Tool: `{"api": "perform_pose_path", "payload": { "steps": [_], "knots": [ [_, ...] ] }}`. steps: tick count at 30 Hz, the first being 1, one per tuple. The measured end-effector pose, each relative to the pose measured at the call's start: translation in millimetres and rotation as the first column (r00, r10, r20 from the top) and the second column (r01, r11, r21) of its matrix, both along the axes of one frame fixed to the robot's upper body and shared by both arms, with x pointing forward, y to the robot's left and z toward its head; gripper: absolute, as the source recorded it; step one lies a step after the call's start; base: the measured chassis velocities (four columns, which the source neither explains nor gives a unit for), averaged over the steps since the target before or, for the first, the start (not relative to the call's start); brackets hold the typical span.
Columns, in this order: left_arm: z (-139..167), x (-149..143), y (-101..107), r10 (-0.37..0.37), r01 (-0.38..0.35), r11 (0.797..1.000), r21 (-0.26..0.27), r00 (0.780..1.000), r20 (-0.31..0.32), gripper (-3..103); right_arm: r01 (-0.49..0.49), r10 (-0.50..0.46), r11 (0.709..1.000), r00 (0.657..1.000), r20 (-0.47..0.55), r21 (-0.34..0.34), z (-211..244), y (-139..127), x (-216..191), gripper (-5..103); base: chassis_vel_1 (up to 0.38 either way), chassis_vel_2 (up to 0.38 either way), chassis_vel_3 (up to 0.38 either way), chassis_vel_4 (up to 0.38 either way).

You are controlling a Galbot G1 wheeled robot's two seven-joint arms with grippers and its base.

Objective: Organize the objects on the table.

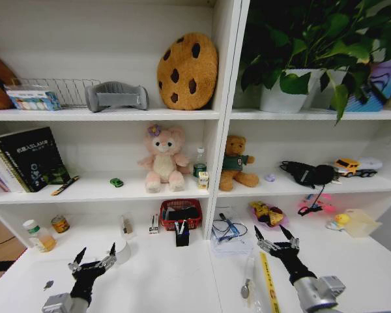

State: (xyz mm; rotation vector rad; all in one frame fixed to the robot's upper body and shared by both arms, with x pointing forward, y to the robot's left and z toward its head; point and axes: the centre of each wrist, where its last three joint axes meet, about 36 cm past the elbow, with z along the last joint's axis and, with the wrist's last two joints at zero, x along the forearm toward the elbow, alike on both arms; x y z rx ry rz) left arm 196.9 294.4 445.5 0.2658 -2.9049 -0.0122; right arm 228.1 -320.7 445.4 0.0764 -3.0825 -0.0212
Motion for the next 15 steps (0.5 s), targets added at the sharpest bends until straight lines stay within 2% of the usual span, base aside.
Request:
{"api": "perform_pose_path", "payload": {
  "steps": [7, 15],
  "knots": [
    [0.0, 0.0, 0.0, 0.000, 0.000, 1.000, 0.000, 1.000, 0.000, 100, 0.000, 0.000, 1.000, 1.000, 0.000, 0.000, 0.0, 0.0, 0.0, 100, 0.042, -0.034, -0.052, 0.050],
    [0.0, 0.0, 0.0, 0.000, 0.000, 1.000, 0.000, 1.000, 0.000, 100, 0.000, 0.000, 1.000, 1.000, 0.000, 0.000, 0.0, 0.0, 0.0, 100, 0.143, -0.148, -0.158, 0.159]
  ]
}}
